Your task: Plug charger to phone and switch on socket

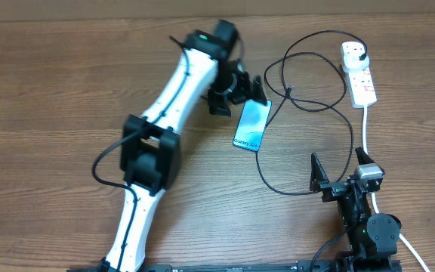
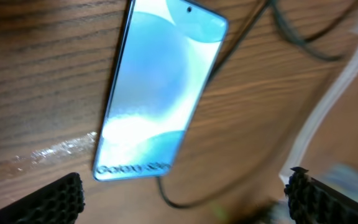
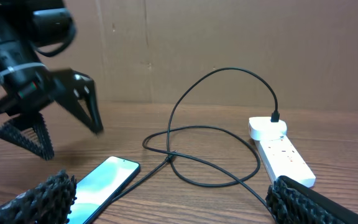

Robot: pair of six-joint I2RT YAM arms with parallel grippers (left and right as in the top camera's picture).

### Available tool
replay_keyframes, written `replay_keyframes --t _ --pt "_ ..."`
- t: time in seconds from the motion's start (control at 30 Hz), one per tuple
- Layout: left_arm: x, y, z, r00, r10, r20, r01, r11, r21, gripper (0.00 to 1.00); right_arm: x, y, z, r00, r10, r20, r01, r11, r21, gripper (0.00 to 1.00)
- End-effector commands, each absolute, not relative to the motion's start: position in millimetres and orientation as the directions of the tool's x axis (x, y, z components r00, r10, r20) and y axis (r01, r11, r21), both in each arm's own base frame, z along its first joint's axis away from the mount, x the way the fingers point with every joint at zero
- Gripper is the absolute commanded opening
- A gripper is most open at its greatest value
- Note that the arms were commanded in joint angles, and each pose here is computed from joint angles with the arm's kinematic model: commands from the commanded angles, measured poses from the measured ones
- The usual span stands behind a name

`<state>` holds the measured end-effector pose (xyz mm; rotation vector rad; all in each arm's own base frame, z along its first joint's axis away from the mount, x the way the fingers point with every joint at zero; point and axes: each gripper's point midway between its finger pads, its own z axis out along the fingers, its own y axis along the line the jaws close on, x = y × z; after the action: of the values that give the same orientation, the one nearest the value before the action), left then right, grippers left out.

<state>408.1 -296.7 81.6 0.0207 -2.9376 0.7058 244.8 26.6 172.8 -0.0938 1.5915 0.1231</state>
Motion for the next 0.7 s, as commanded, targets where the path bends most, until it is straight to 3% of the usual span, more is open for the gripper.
replay_keyframes --t 0.0,0.3,0.67 --pt "421.4 -282.4 71.4 -0.996 0.057 -0.069 0.069 0.981 -0.179 1.0 244.8 26.7 170.8 -0.022 0.015 -1.0 -0.136 0.991 0.018 1.0" --pt "423.5 -298.6 73.4 -0.947 0.178 -0.266 0.157 0.983 0.097 1.0 244.8 26.7 170.8 -0.022 0.015 -1.0 -0.136 0.991 0.018 1.0" --pt "413.0 -308.4 51.3 -0.962 0.175 -0.208 0.174 0.984 0.02 1.0 244.8 26.7 170.8 -0.022 0.015 -1.0 -0.136 0.991 0.018 1.0"
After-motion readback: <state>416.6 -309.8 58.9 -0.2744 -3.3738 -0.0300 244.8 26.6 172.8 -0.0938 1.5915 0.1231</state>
